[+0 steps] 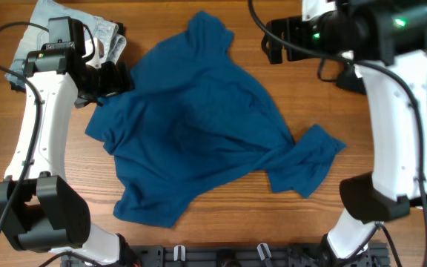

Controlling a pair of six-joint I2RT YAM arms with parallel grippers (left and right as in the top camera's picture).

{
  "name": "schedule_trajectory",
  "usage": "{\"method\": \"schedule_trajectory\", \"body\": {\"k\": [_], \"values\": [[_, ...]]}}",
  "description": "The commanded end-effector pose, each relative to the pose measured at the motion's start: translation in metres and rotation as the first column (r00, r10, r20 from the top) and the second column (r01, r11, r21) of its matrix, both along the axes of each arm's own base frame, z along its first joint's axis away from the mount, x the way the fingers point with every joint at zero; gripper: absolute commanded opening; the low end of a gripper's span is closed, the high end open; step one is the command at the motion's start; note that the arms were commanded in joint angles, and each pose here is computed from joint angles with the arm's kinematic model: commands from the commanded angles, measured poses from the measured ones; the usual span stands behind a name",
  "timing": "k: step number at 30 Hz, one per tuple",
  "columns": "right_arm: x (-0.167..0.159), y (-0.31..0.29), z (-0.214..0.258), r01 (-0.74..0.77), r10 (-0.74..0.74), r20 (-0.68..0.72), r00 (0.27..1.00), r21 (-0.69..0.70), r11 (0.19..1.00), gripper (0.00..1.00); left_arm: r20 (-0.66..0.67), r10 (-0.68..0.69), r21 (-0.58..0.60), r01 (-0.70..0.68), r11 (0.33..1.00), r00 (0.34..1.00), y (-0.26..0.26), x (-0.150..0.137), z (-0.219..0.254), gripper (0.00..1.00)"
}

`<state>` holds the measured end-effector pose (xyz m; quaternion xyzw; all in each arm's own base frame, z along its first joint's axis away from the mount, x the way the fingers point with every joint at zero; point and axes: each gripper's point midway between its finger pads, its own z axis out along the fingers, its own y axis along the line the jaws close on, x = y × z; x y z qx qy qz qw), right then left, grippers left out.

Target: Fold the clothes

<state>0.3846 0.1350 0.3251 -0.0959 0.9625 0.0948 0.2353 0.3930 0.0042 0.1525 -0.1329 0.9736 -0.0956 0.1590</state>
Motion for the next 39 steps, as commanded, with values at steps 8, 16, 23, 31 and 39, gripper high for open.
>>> {"method": "schedule_trajectory", "body": {"k": [8,16,23,31,39], "values": [[-0.09,-0.054,-0.019,0.217,-0.225,-0.091,0.97,-0.088,0.972,1.0,-0.025,0.051,-0.089,-0.053,0.995,0.998,-0.011,-0.001,0.002,1.0],[-0.114,-0.072,-0.132,0.305,-0.338,-0.327,0.882,-0.15,0.94,0.99,-0.036,0.042,-0.082,-0.045,0.996,0.998,-0.01,-0.004,-0.001,1.0],[-0.112,-0.082,-0.216,0.376,-0.394,-0.376,0.839,-0.123,0.918,0.92,-0.035,0.042,-0.081,-0.045,0.996,0.998,-0.01,-0.003,-0.001,1.0],[-0.127,-0.084,-0.282,0.392,-0.417,-0.415,0.809,-0.148,0.908,0.7,-0.036,0.045,-0.074,-0.047,0.996,0.998,-0.009,-0.004,-0.001,1.0],[-0.117,-0.082,-0.283,0.396,-0.414,-0.389,0.823,-0.13,0.909,0.04,-0.037,0.055,-0.044,-0.057,0.997,0.998,-0.004,-0.004,-0.002,1.0]]}}
